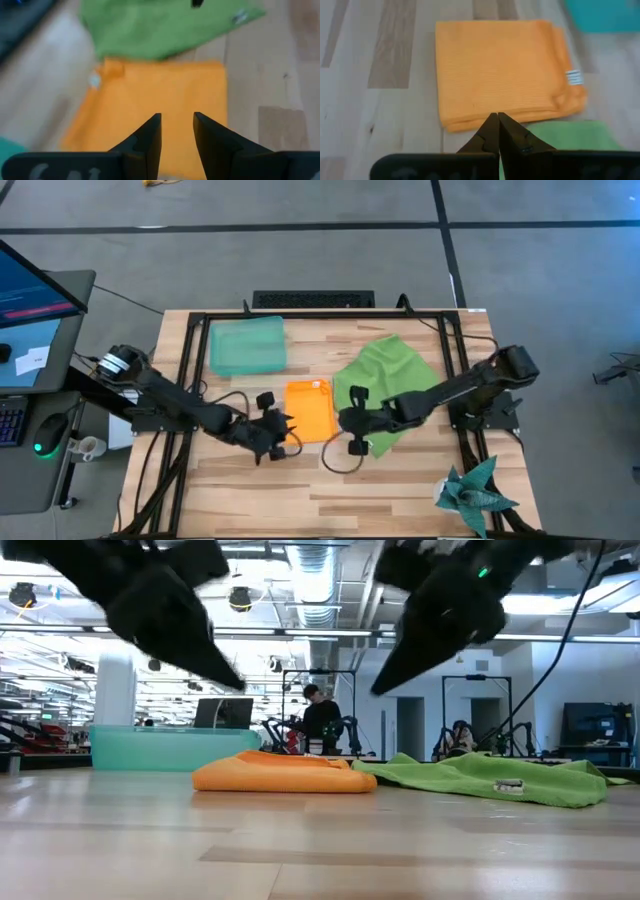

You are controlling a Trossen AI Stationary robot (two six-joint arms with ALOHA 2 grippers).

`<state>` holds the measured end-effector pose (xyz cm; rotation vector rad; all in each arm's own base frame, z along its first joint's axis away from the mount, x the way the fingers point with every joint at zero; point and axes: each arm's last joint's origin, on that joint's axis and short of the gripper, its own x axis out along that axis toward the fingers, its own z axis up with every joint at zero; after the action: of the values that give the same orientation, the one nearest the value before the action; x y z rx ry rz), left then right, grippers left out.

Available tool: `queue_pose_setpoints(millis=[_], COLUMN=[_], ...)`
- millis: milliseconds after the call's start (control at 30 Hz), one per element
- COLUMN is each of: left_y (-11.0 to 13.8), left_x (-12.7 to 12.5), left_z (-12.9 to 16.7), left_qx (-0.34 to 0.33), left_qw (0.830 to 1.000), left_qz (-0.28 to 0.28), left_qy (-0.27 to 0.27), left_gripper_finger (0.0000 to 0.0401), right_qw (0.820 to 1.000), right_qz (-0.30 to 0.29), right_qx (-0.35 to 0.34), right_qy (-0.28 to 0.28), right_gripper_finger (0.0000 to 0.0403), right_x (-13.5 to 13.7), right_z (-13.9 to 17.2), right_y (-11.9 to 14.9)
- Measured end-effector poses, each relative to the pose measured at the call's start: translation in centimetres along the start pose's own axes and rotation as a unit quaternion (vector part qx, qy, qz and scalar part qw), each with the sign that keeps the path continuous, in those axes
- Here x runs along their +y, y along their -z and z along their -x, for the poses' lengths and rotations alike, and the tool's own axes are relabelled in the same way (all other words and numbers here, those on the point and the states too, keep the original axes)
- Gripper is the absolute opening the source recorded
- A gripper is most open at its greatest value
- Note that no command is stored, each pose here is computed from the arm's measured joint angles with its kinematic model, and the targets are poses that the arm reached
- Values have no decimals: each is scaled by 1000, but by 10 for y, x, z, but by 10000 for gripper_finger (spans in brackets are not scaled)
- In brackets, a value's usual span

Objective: Roll microfiber towels into tight, uniform cylinder then place into a basket
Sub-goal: Roll the yellow microfiber cloth

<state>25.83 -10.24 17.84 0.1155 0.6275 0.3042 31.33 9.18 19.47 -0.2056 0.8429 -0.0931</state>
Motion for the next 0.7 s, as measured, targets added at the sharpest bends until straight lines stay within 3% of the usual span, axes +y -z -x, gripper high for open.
queue_pose_setpoints(millis=[233,400,700], left_y=[-5,-14,-33], left_x=[-21,-34,-43], left_z=[31,46,66], left_qx=[-65,-89,-109], left_qw=[992,988,981], left_qz=[-104,-125,-156], left_qy=[5,26,-33], left_gripper_finger=[105,105,105], right_qw=[994,982,975], right_qz=[75,134,166], right_qx=[9,37,69], right_qy=[79,131,133], right_gripper_finger=[22,21,21], right_x=[22,33,35], right_z=[36,47,51], right_y=[11,24,33])
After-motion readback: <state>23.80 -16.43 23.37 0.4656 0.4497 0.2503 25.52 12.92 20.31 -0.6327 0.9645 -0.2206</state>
